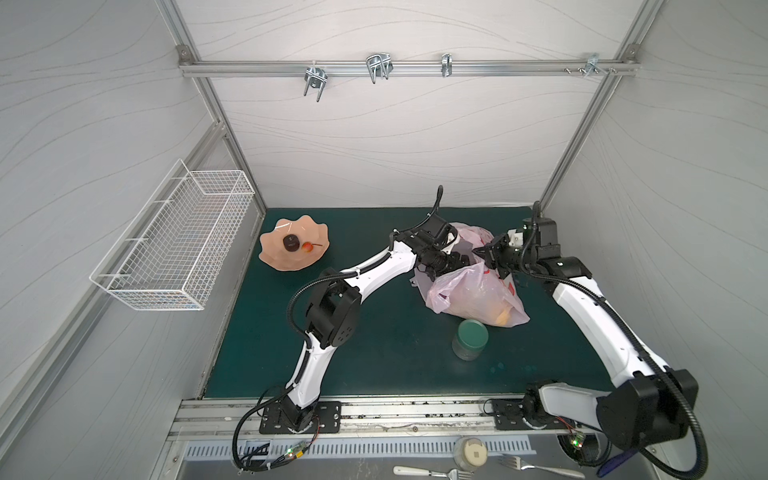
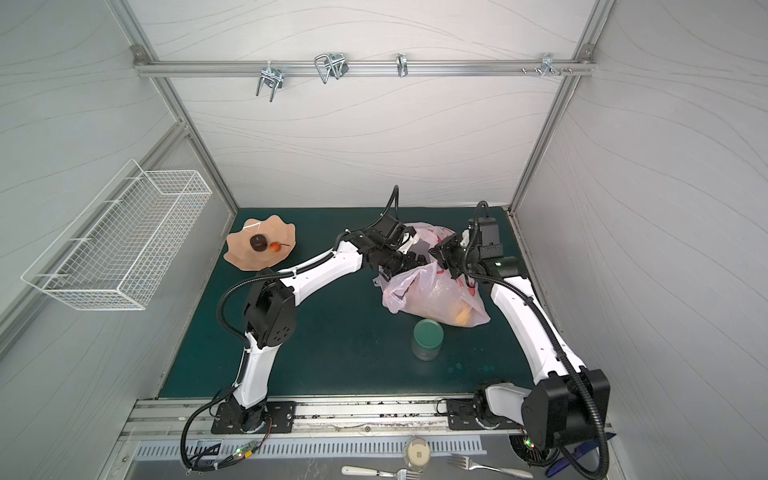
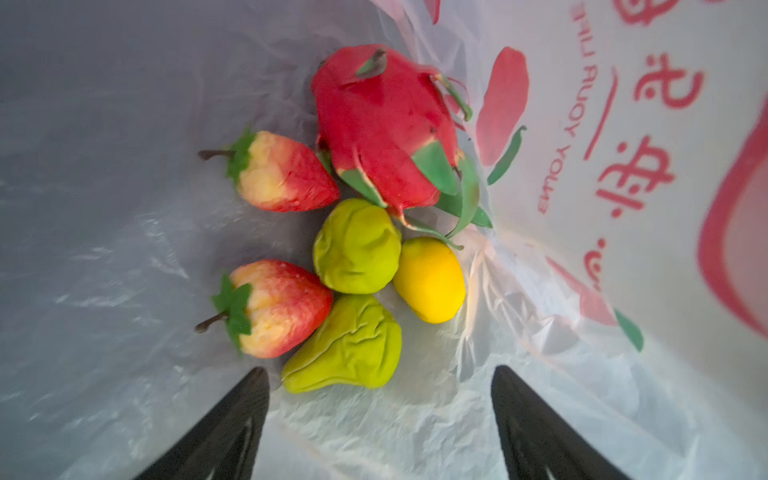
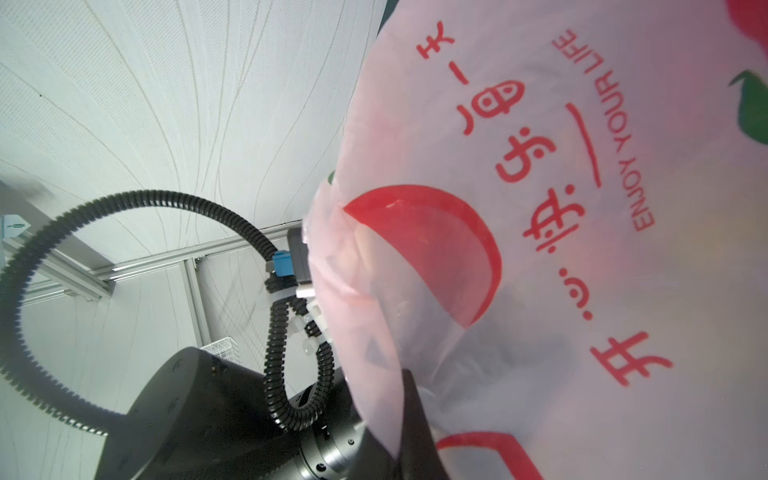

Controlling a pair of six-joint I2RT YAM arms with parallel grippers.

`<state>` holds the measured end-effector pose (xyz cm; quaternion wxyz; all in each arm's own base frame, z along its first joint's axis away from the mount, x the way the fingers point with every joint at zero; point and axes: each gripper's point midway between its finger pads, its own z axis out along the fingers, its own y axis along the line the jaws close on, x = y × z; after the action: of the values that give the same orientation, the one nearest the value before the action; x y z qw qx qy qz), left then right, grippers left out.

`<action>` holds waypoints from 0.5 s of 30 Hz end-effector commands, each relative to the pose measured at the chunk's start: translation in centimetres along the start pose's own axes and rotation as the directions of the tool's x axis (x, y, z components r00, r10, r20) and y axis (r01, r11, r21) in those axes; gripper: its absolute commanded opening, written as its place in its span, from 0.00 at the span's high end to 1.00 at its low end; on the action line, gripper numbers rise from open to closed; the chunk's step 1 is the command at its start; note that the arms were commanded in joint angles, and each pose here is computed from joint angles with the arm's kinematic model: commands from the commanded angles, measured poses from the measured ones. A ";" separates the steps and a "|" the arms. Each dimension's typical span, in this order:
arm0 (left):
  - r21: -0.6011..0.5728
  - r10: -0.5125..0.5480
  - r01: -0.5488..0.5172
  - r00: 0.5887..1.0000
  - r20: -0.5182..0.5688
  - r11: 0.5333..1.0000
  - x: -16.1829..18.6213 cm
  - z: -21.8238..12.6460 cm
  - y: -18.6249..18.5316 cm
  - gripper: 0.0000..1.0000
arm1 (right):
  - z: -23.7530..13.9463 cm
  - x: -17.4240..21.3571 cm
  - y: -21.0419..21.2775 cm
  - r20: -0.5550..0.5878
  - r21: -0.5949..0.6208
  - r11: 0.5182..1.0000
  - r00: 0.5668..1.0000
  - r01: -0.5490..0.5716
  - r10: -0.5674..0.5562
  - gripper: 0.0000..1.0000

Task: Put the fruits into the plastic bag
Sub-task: 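Lower the pear into the bag and open the left gripper, then withdraw the left gripper from the bag back over the fruit bowl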

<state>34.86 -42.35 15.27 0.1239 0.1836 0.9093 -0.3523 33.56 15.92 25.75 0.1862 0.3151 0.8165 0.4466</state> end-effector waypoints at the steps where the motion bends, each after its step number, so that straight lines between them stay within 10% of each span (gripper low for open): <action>1: -0.037 0.082 -0.081 0.996 0.021 0.996 0.5 -2.7 0.0 0.15 | -0.2 0.0 0.3 0.005 -0.005 1.000 1.000 -0.013 0.013 1.00; 15: -0.311 0.066 -0.028 0.991 0.114 0.950 2.3 -11.3 7.4 0.15 | 0.3 -0.3 0.4 0.007 -0.012 1.000 1.000 -0.021 0.021 1.00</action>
<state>33.55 -32.11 16.42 0.1694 0.1712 0.9361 -0.2564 33.68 15.95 25.54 0.1826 0.3187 0.8162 0.4460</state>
